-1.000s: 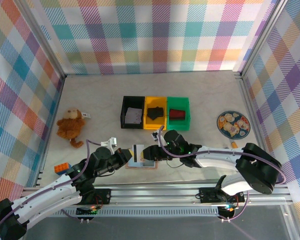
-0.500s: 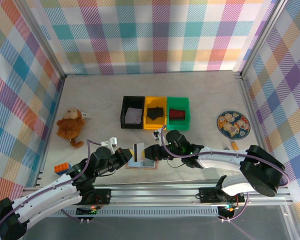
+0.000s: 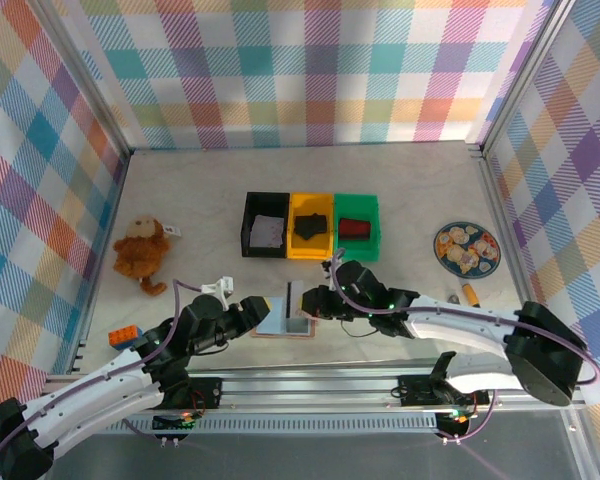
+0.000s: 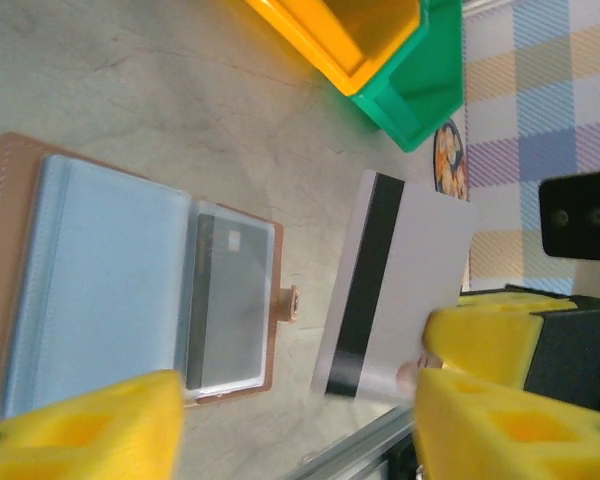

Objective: Take the credit cards out of the card holder

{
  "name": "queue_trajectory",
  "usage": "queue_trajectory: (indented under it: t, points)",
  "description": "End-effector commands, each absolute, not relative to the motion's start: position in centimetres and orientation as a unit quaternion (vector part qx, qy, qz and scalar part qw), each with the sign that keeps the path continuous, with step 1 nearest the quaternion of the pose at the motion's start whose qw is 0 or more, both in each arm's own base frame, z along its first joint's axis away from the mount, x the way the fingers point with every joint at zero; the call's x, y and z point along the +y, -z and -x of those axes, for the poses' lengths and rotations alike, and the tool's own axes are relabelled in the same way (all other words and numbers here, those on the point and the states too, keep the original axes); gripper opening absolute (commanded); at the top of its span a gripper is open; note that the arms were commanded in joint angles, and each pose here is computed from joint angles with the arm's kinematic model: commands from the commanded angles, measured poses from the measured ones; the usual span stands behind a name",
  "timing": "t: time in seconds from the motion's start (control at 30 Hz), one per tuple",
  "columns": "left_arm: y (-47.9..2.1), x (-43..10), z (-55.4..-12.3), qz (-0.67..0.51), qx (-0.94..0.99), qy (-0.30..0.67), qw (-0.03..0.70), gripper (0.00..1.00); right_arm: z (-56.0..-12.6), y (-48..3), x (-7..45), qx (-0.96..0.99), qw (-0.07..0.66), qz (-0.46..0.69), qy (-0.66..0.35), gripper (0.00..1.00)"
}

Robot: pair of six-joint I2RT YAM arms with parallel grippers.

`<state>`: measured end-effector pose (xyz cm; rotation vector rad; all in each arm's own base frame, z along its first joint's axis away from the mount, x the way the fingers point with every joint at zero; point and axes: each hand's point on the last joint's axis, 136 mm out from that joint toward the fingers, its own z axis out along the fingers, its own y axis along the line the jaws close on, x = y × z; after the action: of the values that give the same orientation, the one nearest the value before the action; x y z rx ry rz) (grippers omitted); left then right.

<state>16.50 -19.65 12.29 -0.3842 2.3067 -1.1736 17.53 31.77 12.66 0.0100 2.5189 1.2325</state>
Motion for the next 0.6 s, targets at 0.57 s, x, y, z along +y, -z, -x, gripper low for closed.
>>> queue_trajectory:
  t: [0.57]
  points:
    - [-16.8,-22.9,-15.5,-0.112,0.861,0.38,0.318,0.81,-18.8,-17.8,27.0,0.977,0.092,-0.133,-0.14,0.0]
